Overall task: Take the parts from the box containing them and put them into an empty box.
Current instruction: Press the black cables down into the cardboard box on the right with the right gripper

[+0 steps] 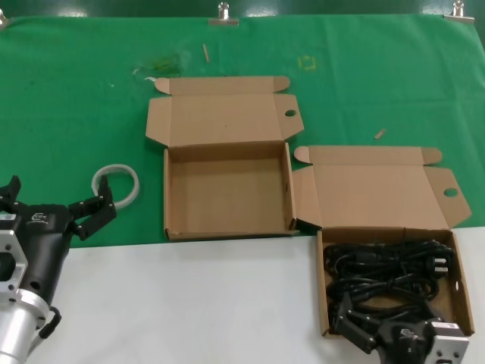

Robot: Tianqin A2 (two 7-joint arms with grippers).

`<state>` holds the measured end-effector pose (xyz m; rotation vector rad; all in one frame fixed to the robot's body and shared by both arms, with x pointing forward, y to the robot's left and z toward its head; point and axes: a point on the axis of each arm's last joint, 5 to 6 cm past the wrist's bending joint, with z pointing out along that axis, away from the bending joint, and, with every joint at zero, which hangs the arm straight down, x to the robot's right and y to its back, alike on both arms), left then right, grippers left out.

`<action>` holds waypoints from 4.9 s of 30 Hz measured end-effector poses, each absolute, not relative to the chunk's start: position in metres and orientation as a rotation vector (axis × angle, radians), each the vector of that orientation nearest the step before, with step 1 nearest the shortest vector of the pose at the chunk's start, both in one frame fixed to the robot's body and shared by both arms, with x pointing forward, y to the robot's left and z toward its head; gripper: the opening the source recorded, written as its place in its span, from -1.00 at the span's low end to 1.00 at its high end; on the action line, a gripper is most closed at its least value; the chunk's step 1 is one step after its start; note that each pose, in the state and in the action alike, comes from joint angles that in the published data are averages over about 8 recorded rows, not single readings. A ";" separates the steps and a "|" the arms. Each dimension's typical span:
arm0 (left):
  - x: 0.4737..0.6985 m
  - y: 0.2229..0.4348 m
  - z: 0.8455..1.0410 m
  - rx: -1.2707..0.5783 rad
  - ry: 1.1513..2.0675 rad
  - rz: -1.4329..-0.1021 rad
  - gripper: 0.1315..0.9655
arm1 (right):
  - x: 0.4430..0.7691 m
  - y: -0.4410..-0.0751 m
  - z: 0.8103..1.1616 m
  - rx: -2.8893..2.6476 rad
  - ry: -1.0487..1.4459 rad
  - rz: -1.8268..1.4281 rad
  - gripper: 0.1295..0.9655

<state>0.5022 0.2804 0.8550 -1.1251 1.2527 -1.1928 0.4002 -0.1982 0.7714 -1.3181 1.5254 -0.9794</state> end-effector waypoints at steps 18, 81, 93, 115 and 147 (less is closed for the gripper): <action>0.502 0.280 0.855 -1.125 1.253 -1.193 1.00 | 0.388 -0.223 0.779 -1.260 1.568 -1.000 1.00; 0.502 0.280 0.855 -1.125 1.253 -1.193 1.00 | 0.406 -0.215 0.794 -1.567 1.680 -1.132 1.00; 0.502 0.280 0.855 -1.125 1.253 -1.193 1.00 | 0.415 -0.219 0.804 -1.713 1.629 -1.184 1.00; 0.502 0.280 0.855 -1.125 1.253 -1.193 1.00 | 0.451 -0.224 0.806 -1.781 1.502 -1.206 0.99; 0.502 0.280 0.855 -1.125 1.253 -1.193 1.00 | 0.458 -0.224 0.795 -1.733 1.521 -1.171 0.14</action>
